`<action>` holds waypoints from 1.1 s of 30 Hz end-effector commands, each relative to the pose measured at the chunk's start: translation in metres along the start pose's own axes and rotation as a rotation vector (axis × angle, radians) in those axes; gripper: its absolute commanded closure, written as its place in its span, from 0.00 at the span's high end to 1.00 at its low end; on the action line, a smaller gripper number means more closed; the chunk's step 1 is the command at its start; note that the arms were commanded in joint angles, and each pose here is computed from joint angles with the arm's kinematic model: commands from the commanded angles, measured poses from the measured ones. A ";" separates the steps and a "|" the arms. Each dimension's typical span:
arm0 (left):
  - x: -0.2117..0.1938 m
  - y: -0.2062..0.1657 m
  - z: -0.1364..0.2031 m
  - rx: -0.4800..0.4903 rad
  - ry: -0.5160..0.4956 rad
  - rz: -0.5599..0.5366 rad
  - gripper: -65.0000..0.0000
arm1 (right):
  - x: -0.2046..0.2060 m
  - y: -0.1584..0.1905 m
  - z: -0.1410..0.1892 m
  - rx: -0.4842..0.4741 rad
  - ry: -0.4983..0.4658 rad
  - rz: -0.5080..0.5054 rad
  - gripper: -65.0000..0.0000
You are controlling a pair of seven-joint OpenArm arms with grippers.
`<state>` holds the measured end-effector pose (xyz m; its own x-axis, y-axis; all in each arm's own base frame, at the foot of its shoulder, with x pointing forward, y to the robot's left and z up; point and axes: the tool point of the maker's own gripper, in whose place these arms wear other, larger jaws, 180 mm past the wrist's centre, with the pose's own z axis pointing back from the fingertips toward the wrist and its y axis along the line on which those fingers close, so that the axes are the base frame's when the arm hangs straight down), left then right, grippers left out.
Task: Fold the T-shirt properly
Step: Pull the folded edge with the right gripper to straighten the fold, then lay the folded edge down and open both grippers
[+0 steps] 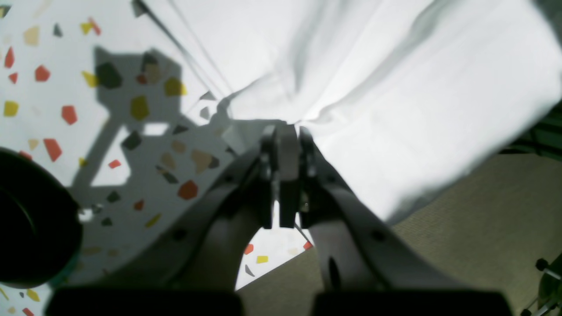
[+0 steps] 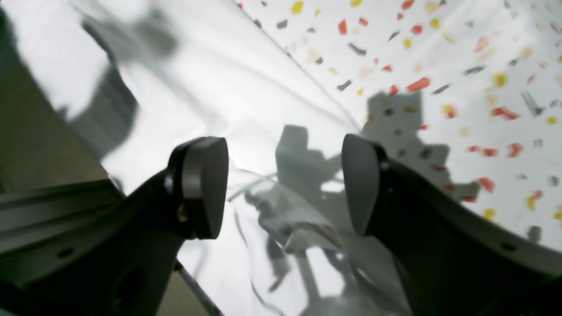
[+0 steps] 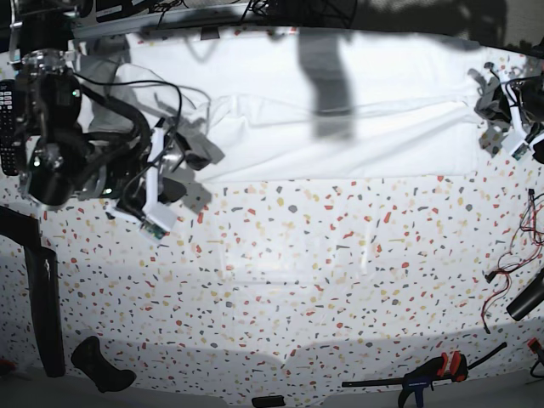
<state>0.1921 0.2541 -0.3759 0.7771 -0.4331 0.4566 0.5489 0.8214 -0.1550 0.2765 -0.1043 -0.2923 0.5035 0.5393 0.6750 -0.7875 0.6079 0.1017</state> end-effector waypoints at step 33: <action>-0.001 0.005 0.008 0.013 0.035 -0.026 0.52 | -0.145 -0.032 0.064 -0.139 0.561 0.011 0.61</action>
<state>0.1841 0.2586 -0.3804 0.7935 -0.4532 0.4061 0.5485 0.8216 -0.1550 0.1993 -0.2354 -0.3553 0.6510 0.7393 0.1720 -0.7511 0.6602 0.0050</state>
